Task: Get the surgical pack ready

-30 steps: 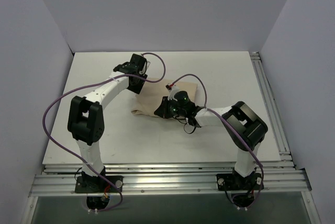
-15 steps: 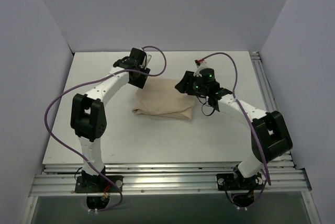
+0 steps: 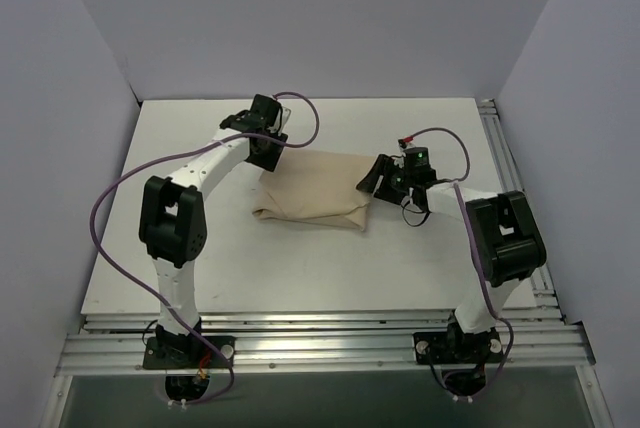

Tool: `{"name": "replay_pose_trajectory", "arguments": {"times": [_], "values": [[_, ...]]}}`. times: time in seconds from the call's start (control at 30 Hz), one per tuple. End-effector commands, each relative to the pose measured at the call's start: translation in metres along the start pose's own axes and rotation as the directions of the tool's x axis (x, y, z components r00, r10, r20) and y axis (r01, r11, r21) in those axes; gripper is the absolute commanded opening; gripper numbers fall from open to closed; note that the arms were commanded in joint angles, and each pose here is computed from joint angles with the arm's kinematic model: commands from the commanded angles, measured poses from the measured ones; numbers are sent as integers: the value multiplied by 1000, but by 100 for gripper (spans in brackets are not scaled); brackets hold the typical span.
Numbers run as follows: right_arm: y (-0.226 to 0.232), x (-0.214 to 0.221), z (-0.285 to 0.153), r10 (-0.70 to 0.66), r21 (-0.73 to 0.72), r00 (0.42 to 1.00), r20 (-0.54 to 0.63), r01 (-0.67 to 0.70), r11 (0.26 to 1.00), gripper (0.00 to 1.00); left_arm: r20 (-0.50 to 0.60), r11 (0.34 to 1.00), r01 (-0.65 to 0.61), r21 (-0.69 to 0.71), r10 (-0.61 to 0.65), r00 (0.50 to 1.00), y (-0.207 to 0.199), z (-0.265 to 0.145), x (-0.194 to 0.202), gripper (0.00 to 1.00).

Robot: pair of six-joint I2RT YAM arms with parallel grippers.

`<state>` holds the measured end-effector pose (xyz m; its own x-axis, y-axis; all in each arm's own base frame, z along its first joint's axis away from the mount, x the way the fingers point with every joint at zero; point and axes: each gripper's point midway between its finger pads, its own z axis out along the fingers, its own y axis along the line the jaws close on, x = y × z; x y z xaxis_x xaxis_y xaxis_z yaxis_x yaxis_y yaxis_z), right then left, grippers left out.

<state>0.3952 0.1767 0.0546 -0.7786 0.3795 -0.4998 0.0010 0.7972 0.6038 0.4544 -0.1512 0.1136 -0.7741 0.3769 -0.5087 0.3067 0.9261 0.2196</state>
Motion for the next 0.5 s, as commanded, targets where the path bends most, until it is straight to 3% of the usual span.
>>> {"name": "replay_pose_trajectory", "arguments": {"times": [0.0,0.07,0.17,0.4,0.47], "values": [[16,4,5,23,-133,1000,-13,-25,991,59,55,999,0,-39,2,998,13,-16,-16,64],[18,12,13,40,-168,998,-44,-47,985,56,55,998,-5,-57,8,998,18,-19,-17,64],[19,15,18,67,-194,996,-53,-76,978,42,53,997,-4,-73,8,999,21,-22,-17,64],[10,14,20,112,-186,993,-35,-116,976,0,72,996,-15,-93,22,997,27,-31,-21,64],[6,7,18,140,-178,990,-3,-138,974,0,79,995,-17,-99,25,997,28,-33,-23,64]]}}
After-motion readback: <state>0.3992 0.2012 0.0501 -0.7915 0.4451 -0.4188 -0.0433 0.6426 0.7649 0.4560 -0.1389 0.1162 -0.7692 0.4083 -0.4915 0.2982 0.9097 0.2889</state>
